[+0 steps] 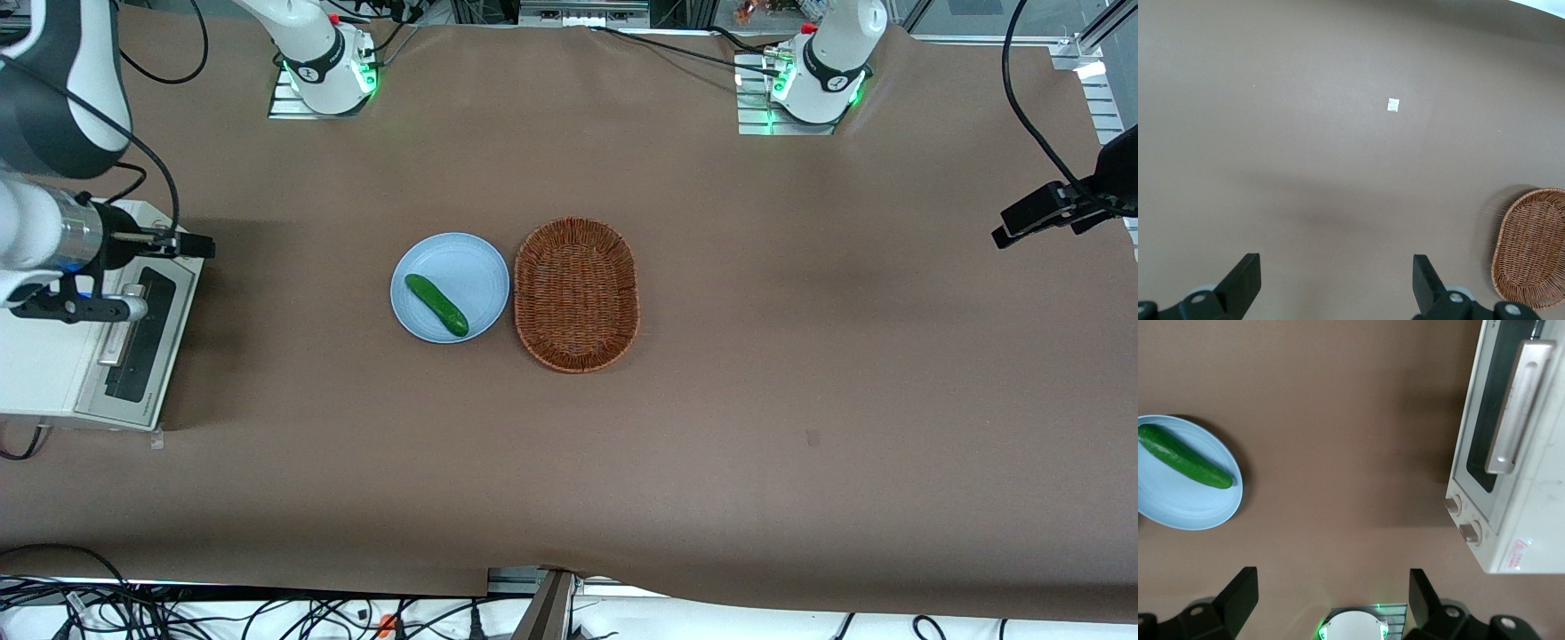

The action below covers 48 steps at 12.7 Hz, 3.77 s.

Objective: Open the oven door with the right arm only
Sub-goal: 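Move the right gripper down to the toaster oven's silver door handle, then close the right gripper on the silver door handle, then pull the handle outward and down, swinging the oven door open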

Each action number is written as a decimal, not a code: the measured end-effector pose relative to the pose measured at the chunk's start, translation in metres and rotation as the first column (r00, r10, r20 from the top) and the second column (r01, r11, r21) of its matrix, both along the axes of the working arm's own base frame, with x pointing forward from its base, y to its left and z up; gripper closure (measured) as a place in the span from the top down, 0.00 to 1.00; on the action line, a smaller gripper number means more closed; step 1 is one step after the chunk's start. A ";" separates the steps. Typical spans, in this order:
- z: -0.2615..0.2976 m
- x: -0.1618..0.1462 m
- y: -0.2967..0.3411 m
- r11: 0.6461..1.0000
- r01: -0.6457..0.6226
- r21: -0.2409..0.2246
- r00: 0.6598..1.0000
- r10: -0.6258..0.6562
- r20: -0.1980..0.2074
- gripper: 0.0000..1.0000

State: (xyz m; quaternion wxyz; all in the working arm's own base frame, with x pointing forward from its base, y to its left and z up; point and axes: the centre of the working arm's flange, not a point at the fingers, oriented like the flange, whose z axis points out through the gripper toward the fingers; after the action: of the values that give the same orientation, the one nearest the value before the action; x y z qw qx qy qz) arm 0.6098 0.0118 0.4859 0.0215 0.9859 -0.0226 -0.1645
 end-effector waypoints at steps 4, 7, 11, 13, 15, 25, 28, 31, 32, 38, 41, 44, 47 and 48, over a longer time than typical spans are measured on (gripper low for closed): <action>-0.065 0.002 -0.007 0.999 -0.020 -0.032 1.000 0.020 0.010 0.96; -0.110 -0.004 -0.018 0.984 -0.165 -0.063 0.986 0.166 0.010 0.74; -0.122 -0.009 -0.033 0.947 -0.283 -0.154 0.959 0.280 -0.038 0.40; -0.119 -0.006 -0.041 0.899 -0.381 -0.216 0.924 0.376 -0.068 0.14; -0.118 -0.003 -0.049 0.830 -0.494 -0.257 0.869 0.483 -0.111 0.01; -0.134 0.010 -0.086 0.661 -0.687 -0.302 0.722 0.666 -0.186 0.01; -0.137 0.012 -0.091 0.649 -0.698 -0.303 0.711 0.680 -0.180 0.01; -0.144 0.013 -0.094 0.648 -0.699 -0.302 0.710 0.681 -0.179 0.01; -0.144 0.013 -0.094 0.648 -0.699 -0.302 0.709 0.682 -0.179 0.01; -0.145 0.014 -0.093 0.649 -0.698 -0.302 0.710 0.682 -0.176 0.01; -0.145 0.015 -0.087 0.666 -0.688 -0.289 0.719 0.679 -0.149 0.01; -0.147 0.016 -0.078 0.681 -0.676 -0.283 0.729 0.673 -0.122 0.01; -0.152 0.018 -0.066 0.701 -0.664 -0.260 0.738 0.670 -0.082 0.01; -0.154 0.019 -0.061 0.708 -0.660 -0.252 0.742 0.667 -0.069 0.01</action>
State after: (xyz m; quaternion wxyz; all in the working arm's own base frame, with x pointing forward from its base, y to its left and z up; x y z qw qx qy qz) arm 0.6284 -0.0496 0.3322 0.2078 0.9185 0.3111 -0.1280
